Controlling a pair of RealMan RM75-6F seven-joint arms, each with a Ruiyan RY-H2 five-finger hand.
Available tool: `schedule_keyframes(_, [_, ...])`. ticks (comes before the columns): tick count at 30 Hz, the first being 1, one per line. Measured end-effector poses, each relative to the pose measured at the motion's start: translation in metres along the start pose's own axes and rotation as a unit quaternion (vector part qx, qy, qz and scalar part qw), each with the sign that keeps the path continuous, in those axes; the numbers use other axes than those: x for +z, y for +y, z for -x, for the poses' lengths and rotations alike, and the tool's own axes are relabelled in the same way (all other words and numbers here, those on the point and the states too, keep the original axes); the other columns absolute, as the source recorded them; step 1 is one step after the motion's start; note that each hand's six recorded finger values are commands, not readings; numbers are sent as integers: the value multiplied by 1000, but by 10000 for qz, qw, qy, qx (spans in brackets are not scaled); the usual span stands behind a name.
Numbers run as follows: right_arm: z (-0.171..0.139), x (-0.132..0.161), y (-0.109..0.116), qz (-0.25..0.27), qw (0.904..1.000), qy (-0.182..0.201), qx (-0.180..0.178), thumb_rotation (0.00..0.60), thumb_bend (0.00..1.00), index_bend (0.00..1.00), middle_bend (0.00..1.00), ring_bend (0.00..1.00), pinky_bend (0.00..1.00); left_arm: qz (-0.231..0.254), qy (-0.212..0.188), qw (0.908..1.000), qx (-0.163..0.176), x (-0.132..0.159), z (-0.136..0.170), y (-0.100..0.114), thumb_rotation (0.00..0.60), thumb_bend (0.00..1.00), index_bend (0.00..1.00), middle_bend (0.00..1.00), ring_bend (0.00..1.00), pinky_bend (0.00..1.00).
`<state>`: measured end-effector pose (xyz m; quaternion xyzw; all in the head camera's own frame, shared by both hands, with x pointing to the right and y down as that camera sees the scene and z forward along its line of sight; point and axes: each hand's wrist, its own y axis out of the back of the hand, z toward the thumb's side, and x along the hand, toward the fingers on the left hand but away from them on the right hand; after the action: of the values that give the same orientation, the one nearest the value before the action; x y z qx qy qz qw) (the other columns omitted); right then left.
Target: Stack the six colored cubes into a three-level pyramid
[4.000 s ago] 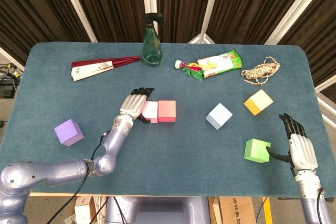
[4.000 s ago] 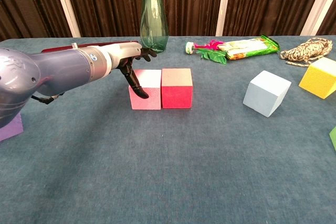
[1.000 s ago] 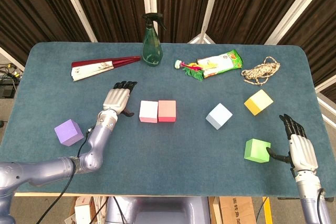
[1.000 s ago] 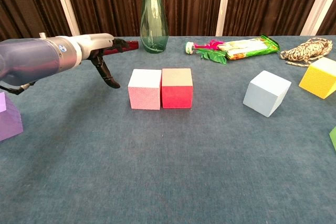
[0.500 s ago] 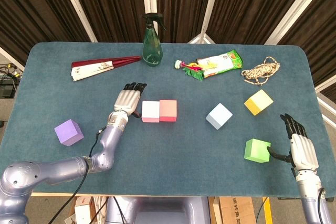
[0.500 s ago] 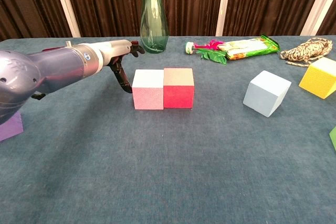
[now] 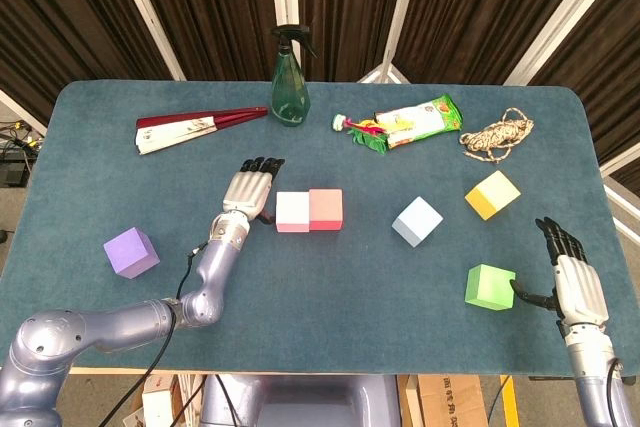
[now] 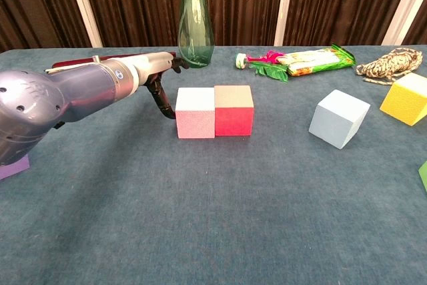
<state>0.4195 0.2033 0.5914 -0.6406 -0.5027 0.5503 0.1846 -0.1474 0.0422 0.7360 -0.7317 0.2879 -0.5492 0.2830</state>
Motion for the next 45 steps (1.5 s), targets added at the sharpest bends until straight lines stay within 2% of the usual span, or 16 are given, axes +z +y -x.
schedule_keyframes(9, [-1, 0, 0, -46, 10000, 18, 13, 600, 267, 0, 0, 0, 0, -37, 0, 10000, -2, -17, 11, 13, 600, 209, 0, 45, 0, 0])
schedule_keyframes(17, [-1, 1, -1, -79, 10000, 52, 27, 600, 267, 0, 0, 0, 0, 127, -18, 9995, 292, -38, 39, 38, 600, 128, 0, 43, 0, 0])
schedule_keyframes(24, [0, 4, -1, -216, 9997, 130, 74, 600, 266, 0, 0, 0, 0, 561, 128, 9964, 618, -69, 84, 64, 600, 108, 0, 37, 0, 0])
schedule_keyframes(33, [2, 12, -1, -440, 9989, 130, 117, 600, 267, 0, 0, 0, 0, 610, 553, 9853, 1500, -134, 166, 102, 600, 107, 0, 12, 0, 0])
schedule_keyframes(36, [2, 18, -3, -458, 9987, 135, 172, 600, 266, 0, 0, 0, 0, 531, 713, 9822, 1657, -155, 190, 108, 600, 107, 0, 5, 0, 0])
schedule_keyframes(40, [6, 31, -6, -434, 9984, 129, 326, 600, 258, 0, 0, 0, 0, 393, 820, 9808, 1725, -169, 207, 115, 600, 108, 0, 4, 0, 0])
schedule_keyframes(45, [22, 62, -8, -527, 9970, 330, 466, 600, 257, 0, 0, 0, 0, 542, 839, 9788, 1788, -175, 211, 123, 600, 108, 0, 4, 0, 0])
